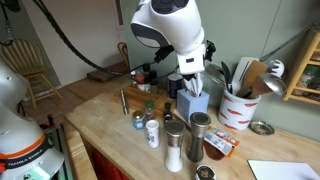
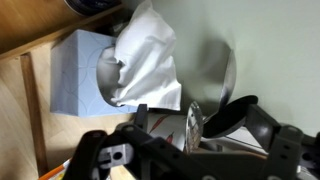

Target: Move the silver cooking spoon to the bottom-left corner of the counter

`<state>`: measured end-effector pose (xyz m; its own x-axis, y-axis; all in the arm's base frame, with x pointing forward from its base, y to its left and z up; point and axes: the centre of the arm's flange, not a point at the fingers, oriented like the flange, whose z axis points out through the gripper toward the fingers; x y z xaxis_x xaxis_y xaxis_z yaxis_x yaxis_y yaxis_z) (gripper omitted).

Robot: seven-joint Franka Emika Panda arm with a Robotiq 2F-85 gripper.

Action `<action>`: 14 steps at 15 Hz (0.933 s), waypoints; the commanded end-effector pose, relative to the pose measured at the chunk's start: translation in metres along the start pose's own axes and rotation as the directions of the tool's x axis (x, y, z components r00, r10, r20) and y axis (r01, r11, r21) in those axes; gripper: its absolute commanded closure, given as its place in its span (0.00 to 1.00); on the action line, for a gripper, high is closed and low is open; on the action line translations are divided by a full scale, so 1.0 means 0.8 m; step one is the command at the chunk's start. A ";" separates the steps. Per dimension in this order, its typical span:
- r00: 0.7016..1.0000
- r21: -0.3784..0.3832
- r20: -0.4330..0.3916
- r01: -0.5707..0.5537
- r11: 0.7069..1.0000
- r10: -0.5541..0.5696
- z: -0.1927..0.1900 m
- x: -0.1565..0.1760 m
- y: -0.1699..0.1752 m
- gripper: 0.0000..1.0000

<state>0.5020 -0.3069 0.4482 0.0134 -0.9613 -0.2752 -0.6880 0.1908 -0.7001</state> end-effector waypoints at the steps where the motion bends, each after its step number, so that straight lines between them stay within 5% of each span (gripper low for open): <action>1: 0.999 0.075 -0.044 -0.026 0.997 0.029 0.026 0.011 0.007 0.00; 14: 0.978 0.249 -0.031 -0.191 0.950 0.205 0.052 0.059 0.021 0.01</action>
<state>0.5168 -0.3290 0.4042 -0.1368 -0.9193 -0.3691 -0.5254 0.3832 -0.7597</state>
